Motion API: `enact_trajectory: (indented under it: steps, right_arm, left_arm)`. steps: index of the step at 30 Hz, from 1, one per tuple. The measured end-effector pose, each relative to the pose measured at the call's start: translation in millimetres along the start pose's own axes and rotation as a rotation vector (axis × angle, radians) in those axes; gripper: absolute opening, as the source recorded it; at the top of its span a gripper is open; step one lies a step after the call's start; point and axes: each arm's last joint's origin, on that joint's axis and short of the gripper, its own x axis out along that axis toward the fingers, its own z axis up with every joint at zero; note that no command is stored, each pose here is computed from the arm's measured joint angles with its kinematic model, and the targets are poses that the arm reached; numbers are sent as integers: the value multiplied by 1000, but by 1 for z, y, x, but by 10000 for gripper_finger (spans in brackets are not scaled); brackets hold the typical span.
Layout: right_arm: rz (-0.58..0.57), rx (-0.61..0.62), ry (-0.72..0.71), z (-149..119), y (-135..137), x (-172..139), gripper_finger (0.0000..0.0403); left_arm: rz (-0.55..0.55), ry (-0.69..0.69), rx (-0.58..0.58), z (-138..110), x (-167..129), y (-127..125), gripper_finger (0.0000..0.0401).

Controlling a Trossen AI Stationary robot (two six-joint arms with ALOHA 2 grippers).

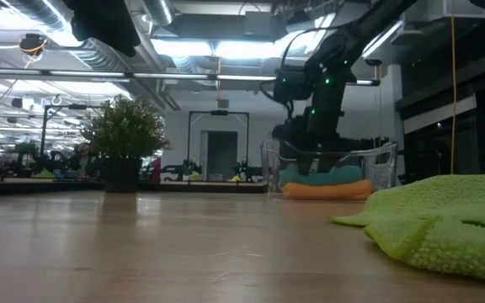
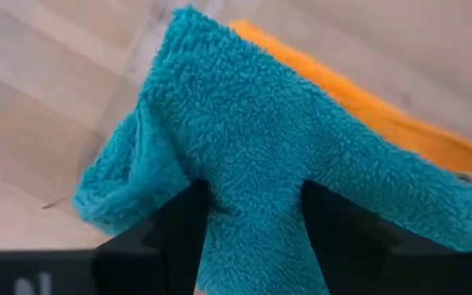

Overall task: Fold microfiber towels
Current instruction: Stack the blue microfiber cloth on top of the yellow microfiber cloth in the bin

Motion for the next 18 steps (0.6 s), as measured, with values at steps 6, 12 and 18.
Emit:
enact_trajectory:
  steps: [6,12,18]
  right_arm:
    - [7,2,20,0,1,6,202]
    - [57,3,-15,0,-1,-20,202]
    - [-49,-31,-58,-4,-11,-45,202]
  left_arm:
    - [0,1,1,0,0,0,135]
    - [10,11,9,-1,0,1,135]
    - [11,12,9,-1,0,1,135]
